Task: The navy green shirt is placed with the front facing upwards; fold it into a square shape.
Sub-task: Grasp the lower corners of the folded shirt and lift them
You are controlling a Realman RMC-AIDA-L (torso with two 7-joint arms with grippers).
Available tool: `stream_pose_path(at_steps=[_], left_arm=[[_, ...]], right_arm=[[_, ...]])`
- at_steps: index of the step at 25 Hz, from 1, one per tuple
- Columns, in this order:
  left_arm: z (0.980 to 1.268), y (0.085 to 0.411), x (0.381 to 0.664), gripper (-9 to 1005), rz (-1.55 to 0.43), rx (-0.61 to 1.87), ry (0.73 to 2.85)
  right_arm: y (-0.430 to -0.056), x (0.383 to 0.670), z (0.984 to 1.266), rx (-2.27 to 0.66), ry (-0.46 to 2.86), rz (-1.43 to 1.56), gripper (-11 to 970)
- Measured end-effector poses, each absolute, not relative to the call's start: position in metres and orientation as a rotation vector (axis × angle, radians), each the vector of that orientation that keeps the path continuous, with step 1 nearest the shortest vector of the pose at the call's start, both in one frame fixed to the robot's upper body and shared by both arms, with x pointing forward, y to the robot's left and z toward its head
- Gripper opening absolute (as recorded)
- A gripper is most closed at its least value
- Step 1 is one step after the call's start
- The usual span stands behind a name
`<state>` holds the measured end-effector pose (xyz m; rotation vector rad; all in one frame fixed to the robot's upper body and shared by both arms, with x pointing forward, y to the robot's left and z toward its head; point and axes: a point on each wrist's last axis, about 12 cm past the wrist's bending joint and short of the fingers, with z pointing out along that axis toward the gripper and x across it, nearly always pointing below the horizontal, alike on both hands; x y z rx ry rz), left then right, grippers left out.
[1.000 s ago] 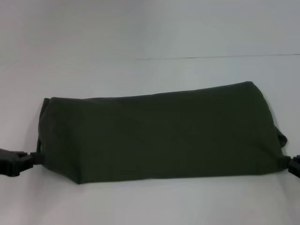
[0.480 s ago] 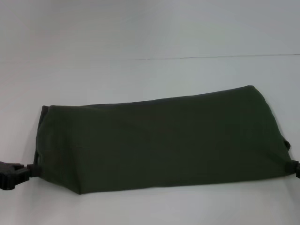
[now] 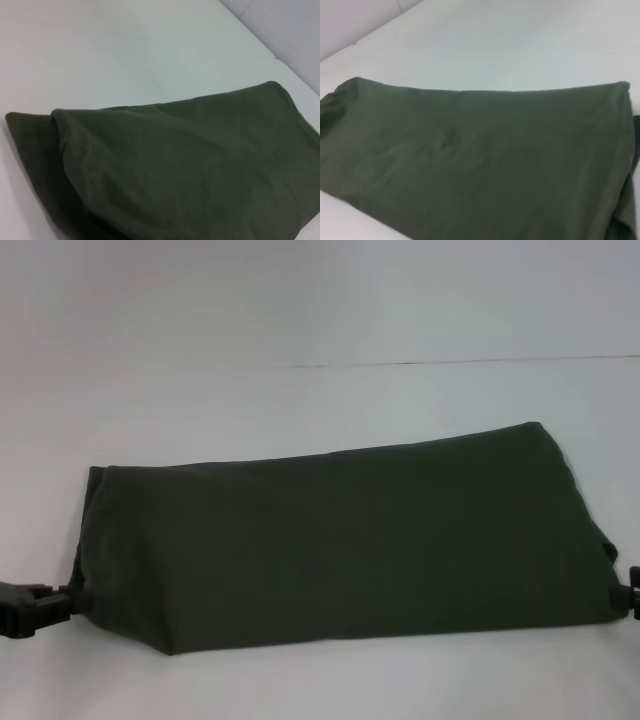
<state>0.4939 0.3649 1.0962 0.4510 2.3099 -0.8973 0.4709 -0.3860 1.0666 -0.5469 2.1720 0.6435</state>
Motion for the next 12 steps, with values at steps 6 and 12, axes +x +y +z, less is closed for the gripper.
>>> stream_pose_path(at_steps=[6, 12], left_arm=[[1.097, 0.368, 0.494, 254, -0.894, 0.407, 2.316], [1.101, 0.381, 0.498, 444, -0.798, 0.305, 2.308]], right_arm=[[-0.394, 0.473, 1.077, -0.549, 2.146, 0.589, 438], [-0.396, 0.48, 1.09, -0.537, 2.057, 0.564, 662]])
